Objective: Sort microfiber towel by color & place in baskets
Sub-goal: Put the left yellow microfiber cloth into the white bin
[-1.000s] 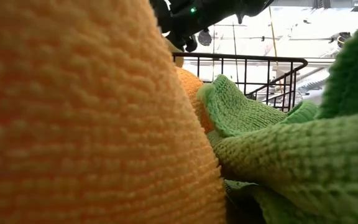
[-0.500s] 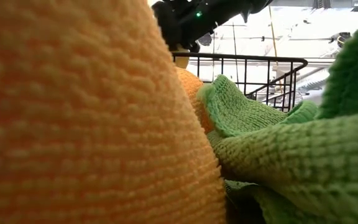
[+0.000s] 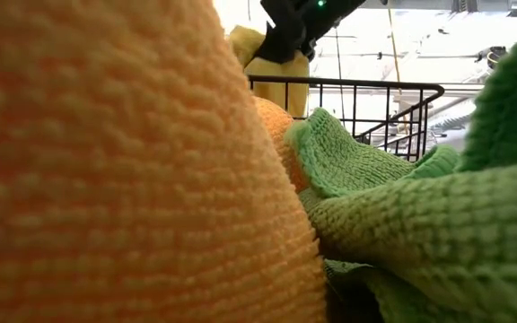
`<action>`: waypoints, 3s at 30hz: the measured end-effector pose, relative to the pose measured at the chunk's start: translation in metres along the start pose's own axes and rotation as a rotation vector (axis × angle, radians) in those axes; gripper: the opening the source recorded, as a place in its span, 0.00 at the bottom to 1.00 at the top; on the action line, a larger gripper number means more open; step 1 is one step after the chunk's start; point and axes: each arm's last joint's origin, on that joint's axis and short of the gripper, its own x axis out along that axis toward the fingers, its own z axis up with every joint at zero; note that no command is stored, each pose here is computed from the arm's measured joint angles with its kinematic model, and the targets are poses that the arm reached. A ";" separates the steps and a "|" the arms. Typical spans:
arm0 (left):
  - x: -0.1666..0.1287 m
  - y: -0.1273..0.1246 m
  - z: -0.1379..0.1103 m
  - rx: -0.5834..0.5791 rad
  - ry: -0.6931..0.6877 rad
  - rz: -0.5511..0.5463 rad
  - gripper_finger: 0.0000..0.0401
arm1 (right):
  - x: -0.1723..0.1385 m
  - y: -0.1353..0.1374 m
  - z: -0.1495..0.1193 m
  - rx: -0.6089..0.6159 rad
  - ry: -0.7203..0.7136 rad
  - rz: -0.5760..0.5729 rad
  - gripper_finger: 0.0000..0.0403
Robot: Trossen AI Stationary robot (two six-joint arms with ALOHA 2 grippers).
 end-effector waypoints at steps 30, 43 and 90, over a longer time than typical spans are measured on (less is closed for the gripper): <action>0.027 -0.026 -0.040 -0.111 -0.030 0.173 0.06 | 0.069 -0.159 -0.029 0.363 -0.213 0.187 0.05; 0.027 -0.026 -0.040 -0.105 -0.023 0.172 0.06 | 0.102 -0.179 -0.068 0.547 -0.088 0.142 0.11; 0.027 -0.027 -0.041 -0.107 -0.021 0.147 0.06 | 0.087 -0.194 -0.049 0.401 0.245 0.047 0.71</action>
